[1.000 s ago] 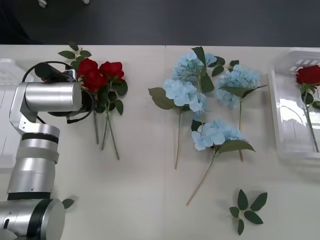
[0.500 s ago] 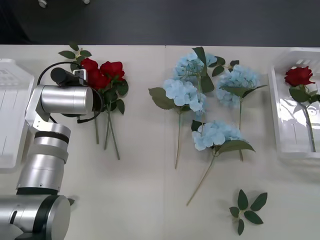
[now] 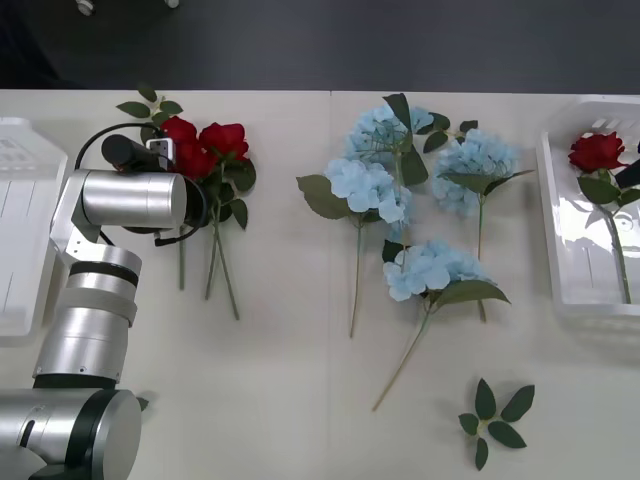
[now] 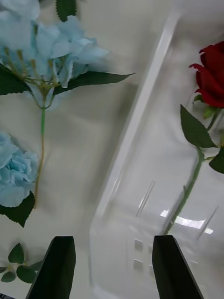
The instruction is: Put the red flowers into the right box and the blue flowers into the left box
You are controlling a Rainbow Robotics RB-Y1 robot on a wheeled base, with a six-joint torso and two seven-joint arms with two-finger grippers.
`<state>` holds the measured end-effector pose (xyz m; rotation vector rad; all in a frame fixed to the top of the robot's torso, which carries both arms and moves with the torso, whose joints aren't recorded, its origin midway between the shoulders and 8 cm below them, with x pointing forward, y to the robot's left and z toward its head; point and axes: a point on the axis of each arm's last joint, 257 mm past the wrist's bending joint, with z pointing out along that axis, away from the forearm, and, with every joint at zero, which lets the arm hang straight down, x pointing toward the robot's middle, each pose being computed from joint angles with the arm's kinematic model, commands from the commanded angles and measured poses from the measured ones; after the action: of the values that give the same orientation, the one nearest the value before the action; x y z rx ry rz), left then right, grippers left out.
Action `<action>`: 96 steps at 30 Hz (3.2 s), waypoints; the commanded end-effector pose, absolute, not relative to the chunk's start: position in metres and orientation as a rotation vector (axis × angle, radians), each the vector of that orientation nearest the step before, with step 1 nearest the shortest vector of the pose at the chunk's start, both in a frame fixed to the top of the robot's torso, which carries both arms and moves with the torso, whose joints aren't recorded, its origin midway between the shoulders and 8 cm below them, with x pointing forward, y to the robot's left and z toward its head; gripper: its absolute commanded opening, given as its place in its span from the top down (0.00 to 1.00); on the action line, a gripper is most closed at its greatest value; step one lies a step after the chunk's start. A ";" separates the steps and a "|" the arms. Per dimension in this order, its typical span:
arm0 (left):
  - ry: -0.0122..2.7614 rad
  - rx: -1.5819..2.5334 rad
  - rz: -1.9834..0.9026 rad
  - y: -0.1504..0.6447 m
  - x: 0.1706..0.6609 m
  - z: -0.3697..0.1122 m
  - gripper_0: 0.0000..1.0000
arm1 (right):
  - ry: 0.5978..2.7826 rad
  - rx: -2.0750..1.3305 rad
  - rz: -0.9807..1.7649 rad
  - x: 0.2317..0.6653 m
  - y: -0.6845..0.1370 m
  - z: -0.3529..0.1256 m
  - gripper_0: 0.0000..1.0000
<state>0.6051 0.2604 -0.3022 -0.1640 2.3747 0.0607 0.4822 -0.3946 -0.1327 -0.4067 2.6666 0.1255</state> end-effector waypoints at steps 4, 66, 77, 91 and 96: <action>2.300 -0.159 0.058 0.265 0.608 -0.250 1.00 | 2.612 -0.536 0.164 0.470 -0.351 -0.132 0.52; 1.118 0.855 -1.368 0.096 0.346 -0.075 1.00 | 1.544 -0.981 0.972 0.327 0.043 -0.145 0.52; 1.034 0.883 -1.462 0.073 0.340 -0.064 1.00 | 1.526 -0.985 0.959 0.355 0.075 -0.154 0.52; 1.006 0.863 -1.477 0.053 0.345 -0.056 1.00 | 1.526 -1.015 1.017 0.350 0.090 -0.143 0.52; 1.012 0.852 -1.473 0.052 0.348 -0.055 1.00 | 1.530 -1.018 1.030 0.352 0.096 -0.143 0.52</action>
<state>0.3495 0.0620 -0.0698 0.8109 1.0422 -1.4722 0.3518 0.0825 -0.1622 -0.9864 1.5885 1.0270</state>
